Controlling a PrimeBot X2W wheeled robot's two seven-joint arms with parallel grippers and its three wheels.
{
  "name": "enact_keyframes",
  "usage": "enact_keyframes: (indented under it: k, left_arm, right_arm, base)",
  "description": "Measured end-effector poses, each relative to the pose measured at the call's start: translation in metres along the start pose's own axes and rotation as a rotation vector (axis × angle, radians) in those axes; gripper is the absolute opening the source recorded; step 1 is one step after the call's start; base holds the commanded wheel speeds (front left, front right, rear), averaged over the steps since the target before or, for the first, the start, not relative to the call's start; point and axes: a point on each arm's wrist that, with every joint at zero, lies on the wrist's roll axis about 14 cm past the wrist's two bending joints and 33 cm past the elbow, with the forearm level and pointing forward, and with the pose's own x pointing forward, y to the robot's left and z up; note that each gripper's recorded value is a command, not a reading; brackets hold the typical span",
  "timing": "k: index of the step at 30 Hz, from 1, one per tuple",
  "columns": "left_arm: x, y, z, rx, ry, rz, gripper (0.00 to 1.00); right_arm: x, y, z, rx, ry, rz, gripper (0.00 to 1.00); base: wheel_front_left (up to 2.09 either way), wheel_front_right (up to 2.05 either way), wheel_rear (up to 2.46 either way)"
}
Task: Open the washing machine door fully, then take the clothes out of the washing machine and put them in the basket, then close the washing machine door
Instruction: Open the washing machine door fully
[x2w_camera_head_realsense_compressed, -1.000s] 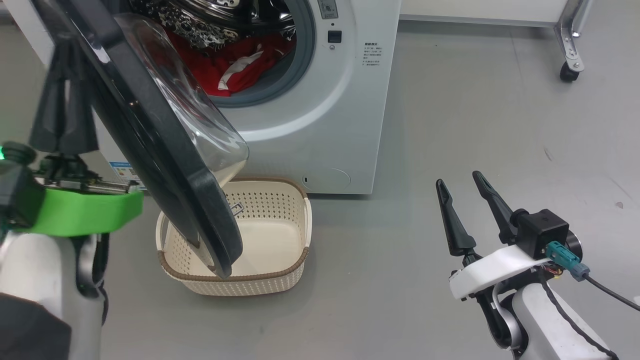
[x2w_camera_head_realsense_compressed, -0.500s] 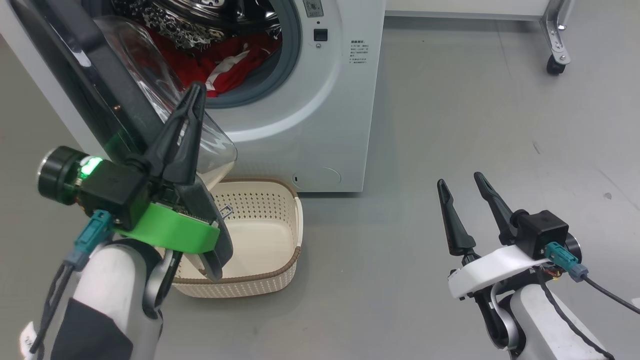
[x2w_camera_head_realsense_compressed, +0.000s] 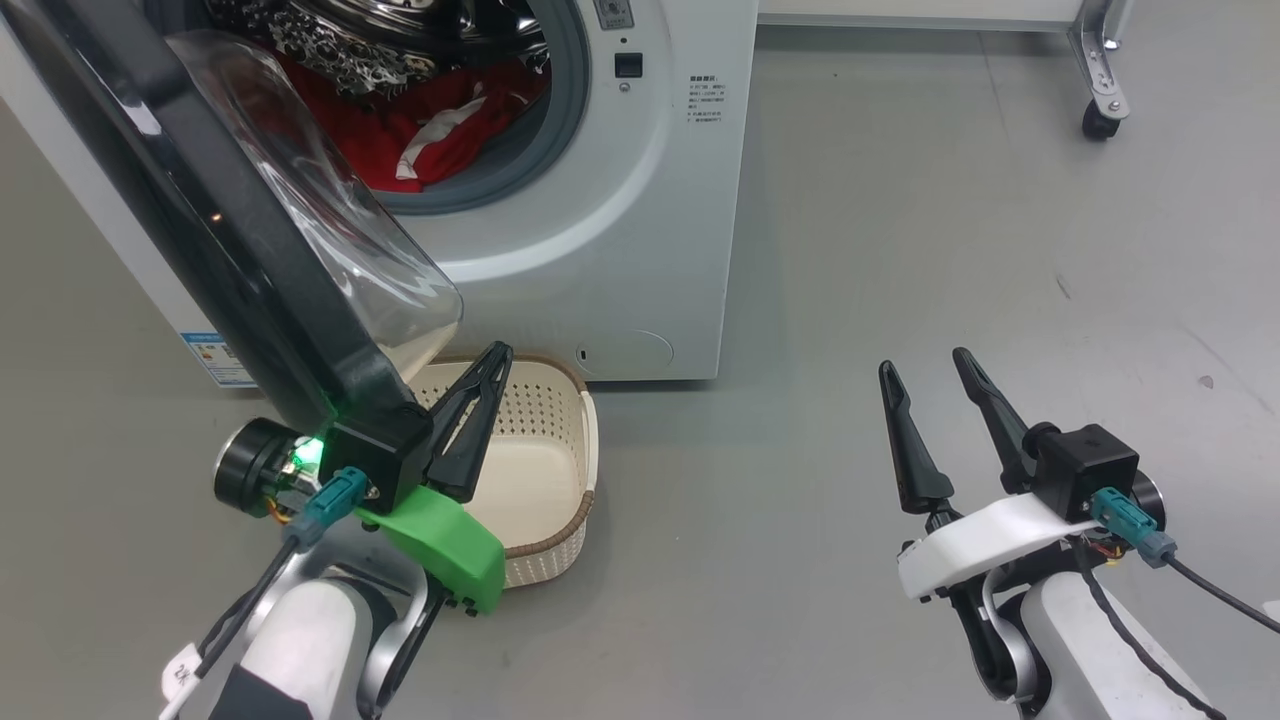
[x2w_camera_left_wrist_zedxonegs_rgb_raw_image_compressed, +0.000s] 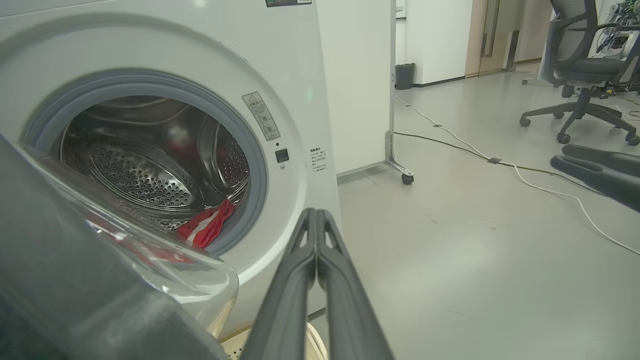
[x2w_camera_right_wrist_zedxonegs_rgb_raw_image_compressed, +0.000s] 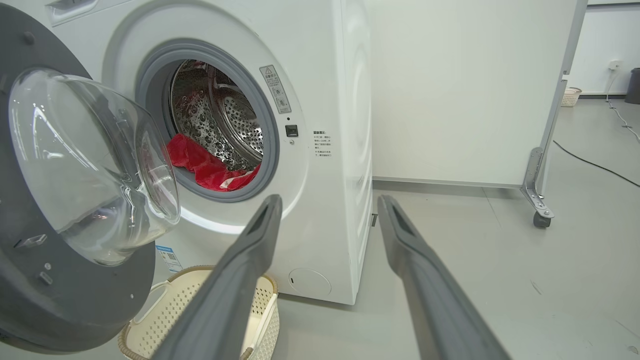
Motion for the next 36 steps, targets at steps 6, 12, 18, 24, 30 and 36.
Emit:
enact_keyframes:
  k: [6, 12, 18, 24, 30, 36]
  left_arm:
    - [-0.003, 0.003, -0.018, -0.027, 0.074, 0.016, 0.0]
    - [-0.009, 0.011, -0.039, -0.092, 0.153, 0.065, 0.0]
    - [-0.014, 0.022, -0.05, -0.113, 0.196, 0.121, 0.0]
    - [-0.016, 0.029, -0.054, -0.122, 0.206, 0.158, 0.0]
    - [-0.016, 0.03, -0.054, -0.129, 0.206, 0.168, 0.0]
    - [-0.017, 0.03, -0.057, -0.129, 0.214, 0.17, 0.0]
  right_arm:
    - [0.0, 0.0, -0.002, 0.0, 0.006, 0.004, 1.0]
    - [0.002, 0.0, -0.003, 0.002, 0.007, 0.003, 1.0]
    - [0.002, 0.003, -0.005, 0.005, 0.009, 0.013, 1.0]
    - [0.002, 0.005, -0.005, 0.016, 0.009, 0.016, 1.0]
    - [0.001, 0.005, -0.006, 0.019, 0.01, 0.017, 1.0]
    - [0.001, 0.004, -0.007, 0.016, 0.014, 0.014, 1.0]
  base:
    - [0.0, 0.0, 0.0]
    - [0.0, 0.0, 0.0]
    - [0.0, 0.0, 0.0]
    - [0.0, 0.0, 0.0]
    - [0.0, 0.0, 0.0]
    - [0.0, 0.0, 0.0]
